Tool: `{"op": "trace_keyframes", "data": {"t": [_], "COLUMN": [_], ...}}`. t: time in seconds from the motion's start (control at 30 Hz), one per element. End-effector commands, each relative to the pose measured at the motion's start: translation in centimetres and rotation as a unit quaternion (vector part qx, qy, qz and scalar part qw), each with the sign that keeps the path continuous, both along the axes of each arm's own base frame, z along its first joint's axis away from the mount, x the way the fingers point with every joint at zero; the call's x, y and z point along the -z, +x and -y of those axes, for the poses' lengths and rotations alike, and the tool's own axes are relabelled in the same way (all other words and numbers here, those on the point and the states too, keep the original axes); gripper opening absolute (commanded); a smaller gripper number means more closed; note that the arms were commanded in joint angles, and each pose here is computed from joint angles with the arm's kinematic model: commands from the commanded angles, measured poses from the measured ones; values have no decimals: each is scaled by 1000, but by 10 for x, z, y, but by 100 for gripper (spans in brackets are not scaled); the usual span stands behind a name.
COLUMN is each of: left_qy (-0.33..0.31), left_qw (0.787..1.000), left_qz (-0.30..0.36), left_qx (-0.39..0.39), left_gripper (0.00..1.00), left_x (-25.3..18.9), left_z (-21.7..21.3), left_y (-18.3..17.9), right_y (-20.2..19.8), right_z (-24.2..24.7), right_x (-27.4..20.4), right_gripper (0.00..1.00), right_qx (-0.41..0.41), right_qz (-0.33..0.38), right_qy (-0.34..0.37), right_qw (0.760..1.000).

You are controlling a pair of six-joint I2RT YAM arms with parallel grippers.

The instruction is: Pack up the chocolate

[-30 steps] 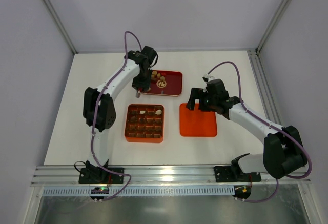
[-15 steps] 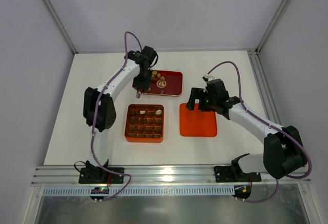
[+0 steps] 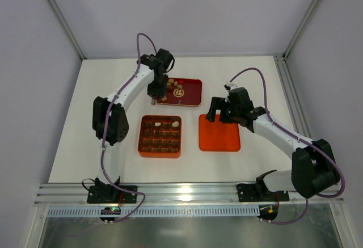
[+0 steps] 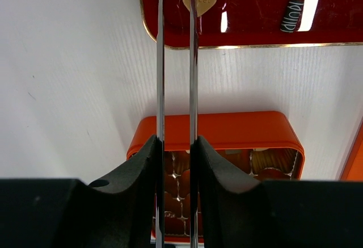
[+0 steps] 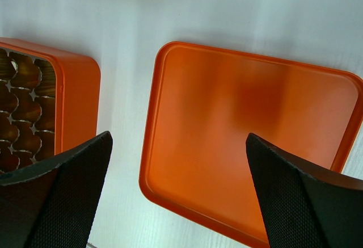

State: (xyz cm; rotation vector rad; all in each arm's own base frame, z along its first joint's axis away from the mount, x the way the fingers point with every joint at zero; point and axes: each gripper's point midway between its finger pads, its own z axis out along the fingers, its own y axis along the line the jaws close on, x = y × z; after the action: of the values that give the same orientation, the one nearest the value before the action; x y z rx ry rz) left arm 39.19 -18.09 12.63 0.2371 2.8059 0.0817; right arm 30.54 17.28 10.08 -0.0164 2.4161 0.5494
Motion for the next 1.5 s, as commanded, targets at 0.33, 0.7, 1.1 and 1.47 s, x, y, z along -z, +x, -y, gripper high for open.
{"op": "trace_keyframes", "data": {"t": [0.33, 0.7, 1.1, 1.47], "left_qy": [-1, -2, -20, -35], "left_qw": [999, 998, 997, 997], "left_qz": [50, 63, 69, 71], "left_qx": [-3, -3, 0, 3], "left_gripper": [29, 28, 28, 28], "left_x": [-27, -38, -54, -63], "left_z": [-3, -4, -2, -1], "left_y": [22, 25, 17, 6], "right_y": [6, 6, 9, 12], "right_z": [0, -1, -2, -1], "right_x": [-8, -7, -7, -10], "right_gripper": [100, 100, 100, 100], "right_qx": [0, 0, 1, 7], "right_qz": [21, 19, 19, 22], "right_qy": [6, 6, 7, 6], "right_qw": [1000, 1000, 1000, 1000]}}
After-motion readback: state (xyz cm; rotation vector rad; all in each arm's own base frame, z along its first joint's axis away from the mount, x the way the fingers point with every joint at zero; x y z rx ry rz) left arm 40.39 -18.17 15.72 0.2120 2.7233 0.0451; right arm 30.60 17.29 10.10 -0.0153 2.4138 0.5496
